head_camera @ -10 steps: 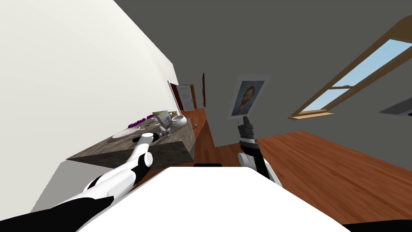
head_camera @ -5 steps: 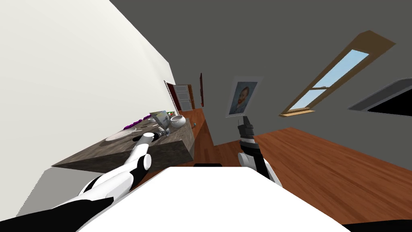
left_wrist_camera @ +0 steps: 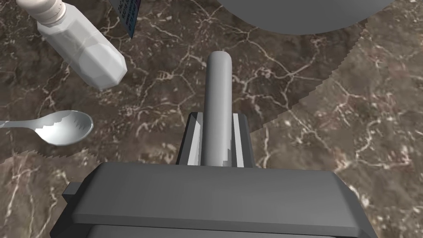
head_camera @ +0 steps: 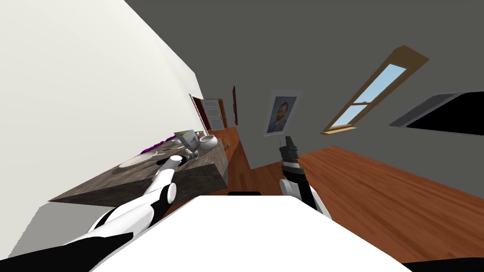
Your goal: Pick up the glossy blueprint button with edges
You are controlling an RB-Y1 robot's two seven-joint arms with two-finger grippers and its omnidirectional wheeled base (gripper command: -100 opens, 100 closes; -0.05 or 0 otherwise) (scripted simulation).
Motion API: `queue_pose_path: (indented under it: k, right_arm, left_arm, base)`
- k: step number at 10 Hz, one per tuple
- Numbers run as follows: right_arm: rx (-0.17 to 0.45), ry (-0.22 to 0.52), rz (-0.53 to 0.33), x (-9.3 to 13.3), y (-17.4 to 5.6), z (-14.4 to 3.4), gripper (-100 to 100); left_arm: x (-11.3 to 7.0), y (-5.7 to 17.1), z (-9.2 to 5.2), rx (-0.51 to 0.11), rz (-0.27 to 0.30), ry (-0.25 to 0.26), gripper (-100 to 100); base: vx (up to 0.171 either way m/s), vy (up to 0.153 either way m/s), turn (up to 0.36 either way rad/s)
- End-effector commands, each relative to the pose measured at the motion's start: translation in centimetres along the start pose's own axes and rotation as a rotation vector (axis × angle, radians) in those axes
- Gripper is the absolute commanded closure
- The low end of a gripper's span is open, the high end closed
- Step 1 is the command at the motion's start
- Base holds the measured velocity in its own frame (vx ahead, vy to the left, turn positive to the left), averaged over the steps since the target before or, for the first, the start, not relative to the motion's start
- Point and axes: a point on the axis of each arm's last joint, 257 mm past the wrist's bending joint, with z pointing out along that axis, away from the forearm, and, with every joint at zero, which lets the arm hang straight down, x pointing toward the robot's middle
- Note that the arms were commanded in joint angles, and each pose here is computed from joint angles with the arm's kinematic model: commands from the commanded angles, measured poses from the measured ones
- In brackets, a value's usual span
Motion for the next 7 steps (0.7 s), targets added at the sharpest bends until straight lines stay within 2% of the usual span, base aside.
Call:
queue_pose_path:
  k: [1,2,3,4,5,6,7]
  right_arm:
    - [0.0,0.0,0.0,0.0,0.0,0.0,0]
    - [0.0,0.0,0.0,0.0,0.0,0.0,0]
    - [0.0,0.0,0.0,0.0,-0.01,-0.01,0]
    - [0.0,0.0,0.0,0.0,0.0,0.0,0]
    - [0.0,0.0,0.0,0.0,0.0,0.0,0]
    - [0.0,0.0,0.0,-0.01,-0.01,-0.01,0]
    - [0.0,0.0,0.0,0.0,0.0,0.0,0]
  left_arm:
    - [0.15,-0.02,0.0,0.01,-0.021,0.003,100]
    - [0.15,-0.02,0.0,0.01,-0.031,0.003,100]
    - [0.31,-0.14,-0.05,0.028,-0.01,0.007,100]
    - [0.31,-0.14,-0.05,0.028,-0.036,0.008,100]
    - [0.31,-0.14,-0.05,0.028,-0.043,0.008,100]
    - [0.49,-0.14,-0.11,0.044,-0.024,0.014,100]
    - [0.49,-0.14,-0.11,0.044,-0.049,0.015,100]
  base:
    - [-0.083,0.03,-0.113]
    - [-0.04,0.022,0.001]
    - [-0.055,0.044,-0.138]
    - [-0.066,0.048,-0.114]
    - [-0.038,0.021,0.002]
    - [-0.078,0.03,-0.124]
    - [-0.089,0.04,-0.114]
